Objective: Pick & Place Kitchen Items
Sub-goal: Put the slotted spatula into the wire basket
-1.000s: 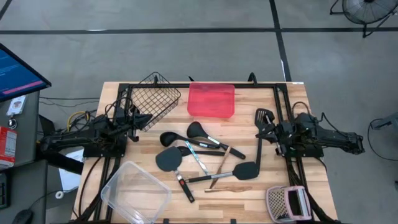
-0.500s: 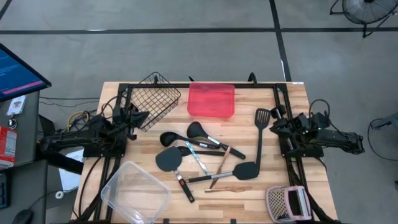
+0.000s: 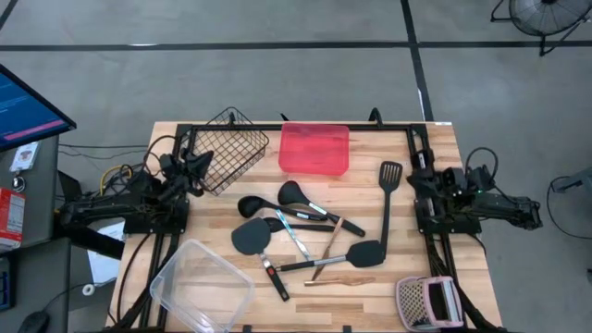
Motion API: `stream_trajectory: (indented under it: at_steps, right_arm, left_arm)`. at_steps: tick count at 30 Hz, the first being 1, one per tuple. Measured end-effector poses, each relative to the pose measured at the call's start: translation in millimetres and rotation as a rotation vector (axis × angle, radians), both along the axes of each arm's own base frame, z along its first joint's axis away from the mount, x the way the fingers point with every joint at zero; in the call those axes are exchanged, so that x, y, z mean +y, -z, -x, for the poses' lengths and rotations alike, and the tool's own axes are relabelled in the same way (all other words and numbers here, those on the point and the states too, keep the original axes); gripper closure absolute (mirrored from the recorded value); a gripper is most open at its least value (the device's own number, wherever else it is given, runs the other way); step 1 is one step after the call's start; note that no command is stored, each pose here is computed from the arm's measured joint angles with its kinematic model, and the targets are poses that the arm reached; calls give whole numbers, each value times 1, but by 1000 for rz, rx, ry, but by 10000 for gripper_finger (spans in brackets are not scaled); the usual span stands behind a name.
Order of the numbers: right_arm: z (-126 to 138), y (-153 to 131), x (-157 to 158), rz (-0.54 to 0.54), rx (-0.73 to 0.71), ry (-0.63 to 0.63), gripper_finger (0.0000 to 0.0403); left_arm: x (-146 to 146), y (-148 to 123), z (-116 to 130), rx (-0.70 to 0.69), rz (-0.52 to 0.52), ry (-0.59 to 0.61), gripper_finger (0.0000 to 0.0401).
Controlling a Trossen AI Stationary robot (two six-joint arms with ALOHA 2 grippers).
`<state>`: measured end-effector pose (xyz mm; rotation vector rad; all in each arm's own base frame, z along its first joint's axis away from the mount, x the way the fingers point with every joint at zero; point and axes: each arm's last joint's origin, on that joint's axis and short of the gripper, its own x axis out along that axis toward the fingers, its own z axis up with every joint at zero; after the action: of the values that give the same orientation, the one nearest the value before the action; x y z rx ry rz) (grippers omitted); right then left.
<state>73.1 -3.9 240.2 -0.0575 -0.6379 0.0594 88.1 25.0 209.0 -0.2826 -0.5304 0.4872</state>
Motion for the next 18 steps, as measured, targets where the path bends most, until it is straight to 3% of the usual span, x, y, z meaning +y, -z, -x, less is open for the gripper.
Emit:
stream_trajectory:
  at_steps: [10, 18]
  right_arm:
    - [1, -1, -8, -165, -30, 241, 370]
    - [-2, -4, -18, -340, -25, 523, 287]
  left_arm:
    - [0, -2, 1, 18, -77, -27, 322]
    - [-3, -24, 5, 2, -179, -21, 272]
